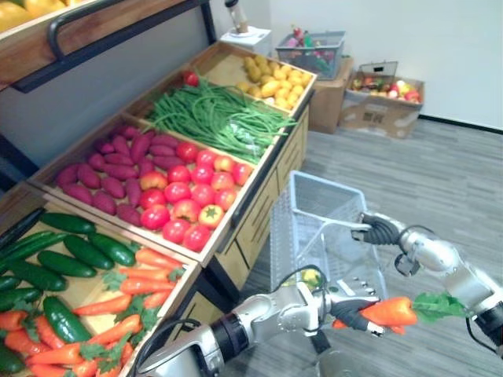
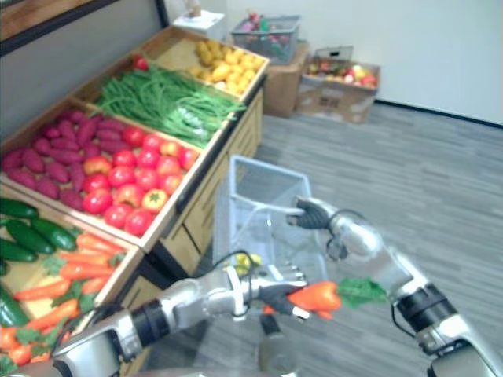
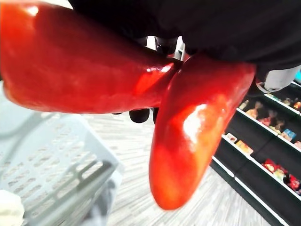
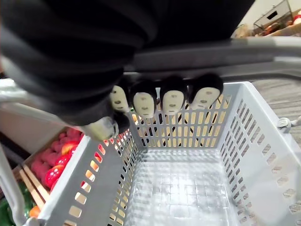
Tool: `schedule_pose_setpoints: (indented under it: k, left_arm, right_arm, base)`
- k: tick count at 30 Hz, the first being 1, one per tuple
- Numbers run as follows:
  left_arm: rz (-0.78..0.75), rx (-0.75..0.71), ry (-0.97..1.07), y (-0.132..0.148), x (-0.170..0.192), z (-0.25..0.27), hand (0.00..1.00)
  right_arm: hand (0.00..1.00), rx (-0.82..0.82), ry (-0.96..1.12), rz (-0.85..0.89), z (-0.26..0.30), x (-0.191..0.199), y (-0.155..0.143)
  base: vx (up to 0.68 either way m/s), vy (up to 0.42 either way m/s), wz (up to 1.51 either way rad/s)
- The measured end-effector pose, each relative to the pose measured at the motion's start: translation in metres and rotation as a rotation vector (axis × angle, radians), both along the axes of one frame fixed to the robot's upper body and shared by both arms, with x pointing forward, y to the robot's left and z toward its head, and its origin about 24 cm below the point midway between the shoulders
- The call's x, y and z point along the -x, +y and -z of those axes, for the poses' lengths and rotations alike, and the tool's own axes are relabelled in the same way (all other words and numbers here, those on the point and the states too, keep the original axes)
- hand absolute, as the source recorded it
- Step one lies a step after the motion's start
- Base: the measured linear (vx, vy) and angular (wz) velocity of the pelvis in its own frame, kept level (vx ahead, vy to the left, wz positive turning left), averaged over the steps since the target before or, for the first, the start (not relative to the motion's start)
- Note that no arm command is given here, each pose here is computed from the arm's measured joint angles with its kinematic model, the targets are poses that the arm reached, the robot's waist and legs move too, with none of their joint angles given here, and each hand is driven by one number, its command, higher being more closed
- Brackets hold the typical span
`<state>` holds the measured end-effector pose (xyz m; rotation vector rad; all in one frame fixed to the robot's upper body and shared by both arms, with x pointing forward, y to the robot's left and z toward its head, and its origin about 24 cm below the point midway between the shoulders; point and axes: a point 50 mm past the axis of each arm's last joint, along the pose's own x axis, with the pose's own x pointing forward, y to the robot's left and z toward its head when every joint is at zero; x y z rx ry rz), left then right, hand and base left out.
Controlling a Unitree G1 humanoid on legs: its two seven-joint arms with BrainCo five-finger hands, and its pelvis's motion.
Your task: Pick vegetable in the basket
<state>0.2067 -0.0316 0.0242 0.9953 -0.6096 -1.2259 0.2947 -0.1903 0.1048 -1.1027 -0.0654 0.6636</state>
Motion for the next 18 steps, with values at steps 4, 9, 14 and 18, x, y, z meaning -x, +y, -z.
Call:
schedule_pose_setpoints:
  k: [4,9,14,18]
  left_arm:
    - [-0.031,-0.027,-0.007,0.004,-0.005,0.004,1.0]
    - [-0.036,-0.039,-0.023,0.002,-0.006,0.004,1.0]
    - [-0.024,-0.034,-0.035,-0.006,-0.002,0.003,1.0]
    - [-0.081,-0.045,-0.045,-0.011,-0.009,0.003,0.0]
  right_arm:
    - [1.0,0.095,-0.014,-0.126,-0.014,-0.004,0.019]
    - [1.0,0.213,0.03,-0.247,-0.014,-0.002,0.035]
    - [1.0,0.27,0.051,-0.289,-0.018,0.004,0.035]
    - [1.0,0.285,0.085,-0.279,-0.024,0.007,0.029]
  base:
    - [-0.02,0.021,-0.25]
    - [-0.03,0.01,-0.08]
    - [-0.04,0.018,-0.04]
    - [0.0,0.0,0.0]
